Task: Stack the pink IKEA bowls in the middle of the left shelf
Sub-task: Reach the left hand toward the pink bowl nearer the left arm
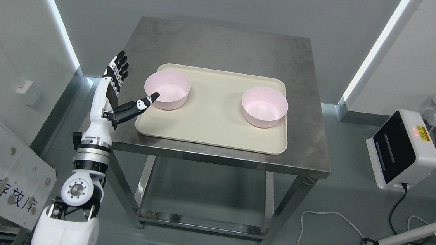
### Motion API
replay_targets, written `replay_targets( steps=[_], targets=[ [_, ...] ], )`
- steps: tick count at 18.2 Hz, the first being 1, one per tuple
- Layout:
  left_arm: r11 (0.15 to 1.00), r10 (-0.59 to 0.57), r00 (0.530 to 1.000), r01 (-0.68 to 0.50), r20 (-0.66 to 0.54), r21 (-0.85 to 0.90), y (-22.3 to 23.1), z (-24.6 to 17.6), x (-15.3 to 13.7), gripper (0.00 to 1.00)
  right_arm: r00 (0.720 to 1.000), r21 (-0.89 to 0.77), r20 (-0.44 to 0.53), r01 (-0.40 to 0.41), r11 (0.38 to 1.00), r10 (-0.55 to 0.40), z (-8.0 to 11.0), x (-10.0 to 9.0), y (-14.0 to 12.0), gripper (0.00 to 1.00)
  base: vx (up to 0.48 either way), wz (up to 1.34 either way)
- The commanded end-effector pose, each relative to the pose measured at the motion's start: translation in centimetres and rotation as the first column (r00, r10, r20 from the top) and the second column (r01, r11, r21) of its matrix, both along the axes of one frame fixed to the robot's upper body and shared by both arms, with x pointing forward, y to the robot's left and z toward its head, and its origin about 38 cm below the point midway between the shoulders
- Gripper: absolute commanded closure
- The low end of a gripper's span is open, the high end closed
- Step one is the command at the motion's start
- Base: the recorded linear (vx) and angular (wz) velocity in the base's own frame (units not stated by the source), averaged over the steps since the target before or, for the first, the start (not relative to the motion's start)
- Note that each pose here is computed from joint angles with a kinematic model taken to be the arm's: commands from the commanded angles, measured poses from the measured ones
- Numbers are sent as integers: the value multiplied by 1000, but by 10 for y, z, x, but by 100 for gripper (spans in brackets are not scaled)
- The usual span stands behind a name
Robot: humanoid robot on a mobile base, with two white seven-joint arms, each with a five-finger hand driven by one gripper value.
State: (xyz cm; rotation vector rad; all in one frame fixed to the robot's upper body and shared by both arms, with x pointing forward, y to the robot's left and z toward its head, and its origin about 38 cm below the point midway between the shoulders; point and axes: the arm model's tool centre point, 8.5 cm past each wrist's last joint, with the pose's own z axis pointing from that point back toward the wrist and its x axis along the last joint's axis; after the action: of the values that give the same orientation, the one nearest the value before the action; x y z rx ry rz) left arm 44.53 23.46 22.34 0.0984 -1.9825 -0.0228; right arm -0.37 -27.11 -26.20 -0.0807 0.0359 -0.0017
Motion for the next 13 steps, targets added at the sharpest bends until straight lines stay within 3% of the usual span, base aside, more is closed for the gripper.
replay_targets(
  steps=[1, 5, 7, 9, 13],
  targets=[
    [1000, 1, 1000, -1, -2, 31, 1, -1, 1, 0, 999, -18, 34, 8, 1000, -7, 1, 11, -11, 0, 0, 0],
    [999, -6, 1000, 7, -17, 37, -1, 0, 14, 0, 999, -18, 34, 8, 1000, -7, 1, 11, -11, 0, 0, 0],
    [998, -34, 999, 34, 2, 58, -7, 26, 44, 0, 999, -18, 34, 8, 1000, -7, 1, 11, -11, 0, 0, 0],
    [978, -94, 996, 90, 12, 190, -12, 61, 75, 0, 999, -18, 34, 8, 1000, -7, 1, 11, -11, 0, 0, 0],
    [758, -209, 959, 281, -188, 589, -36, 78, 122, 0, 999, -18, 34, 8, 1000, -7, 1, 11, -11, 0, 0, 0]
  ],
)
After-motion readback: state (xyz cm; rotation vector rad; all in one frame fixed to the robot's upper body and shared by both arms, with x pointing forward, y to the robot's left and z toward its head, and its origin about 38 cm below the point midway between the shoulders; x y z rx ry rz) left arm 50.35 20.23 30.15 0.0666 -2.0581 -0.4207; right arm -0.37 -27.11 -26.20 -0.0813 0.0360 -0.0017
